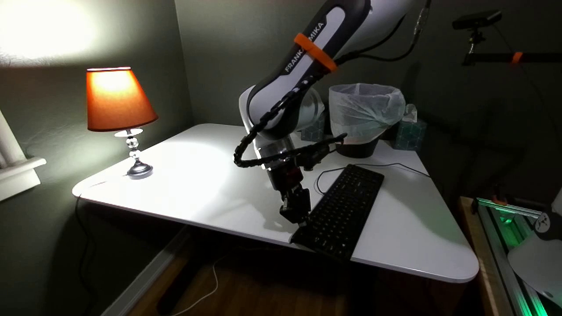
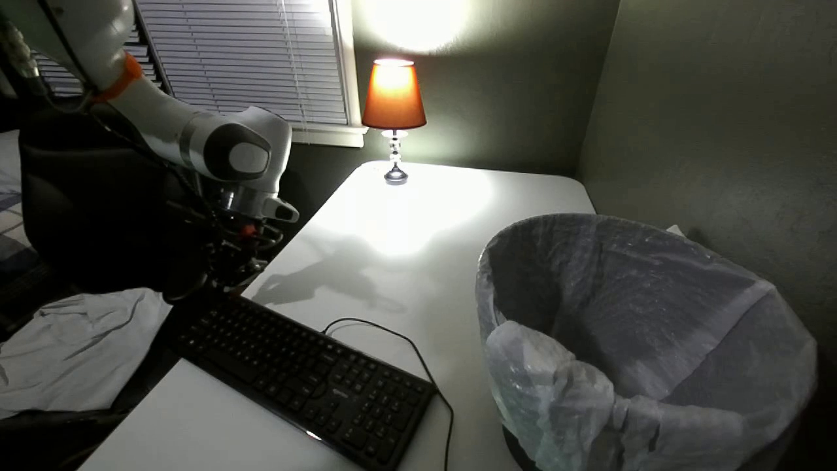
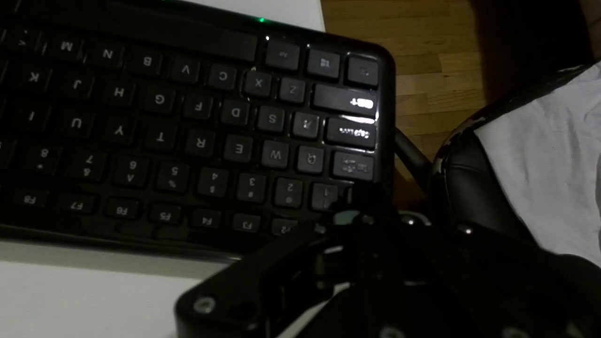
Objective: Press a key at the far left end of the keyboard
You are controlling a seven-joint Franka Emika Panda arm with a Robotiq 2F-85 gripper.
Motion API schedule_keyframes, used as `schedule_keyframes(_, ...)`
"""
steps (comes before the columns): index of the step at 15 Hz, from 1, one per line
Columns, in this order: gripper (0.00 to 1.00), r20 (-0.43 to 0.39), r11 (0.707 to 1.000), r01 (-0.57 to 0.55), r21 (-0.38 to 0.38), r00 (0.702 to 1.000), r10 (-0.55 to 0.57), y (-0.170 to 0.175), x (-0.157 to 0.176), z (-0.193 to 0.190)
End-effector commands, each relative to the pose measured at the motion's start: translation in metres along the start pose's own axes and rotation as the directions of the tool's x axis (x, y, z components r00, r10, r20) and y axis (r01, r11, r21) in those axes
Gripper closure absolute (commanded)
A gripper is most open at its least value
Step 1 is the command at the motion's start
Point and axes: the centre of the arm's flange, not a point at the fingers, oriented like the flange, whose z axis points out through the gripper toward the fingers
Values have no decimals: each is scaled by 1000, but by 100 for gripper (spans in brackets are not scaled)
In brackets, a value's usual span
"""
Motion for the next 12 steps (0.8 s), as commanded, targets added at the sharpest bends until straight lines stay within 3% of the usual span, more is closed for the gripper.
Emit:
schedule_keyframes(1,100,21,1000,23,5,1000,-23,-1,9,1)
schedule_keyframes(12,100,16,999,38,4,999,-38,-1,12,1)
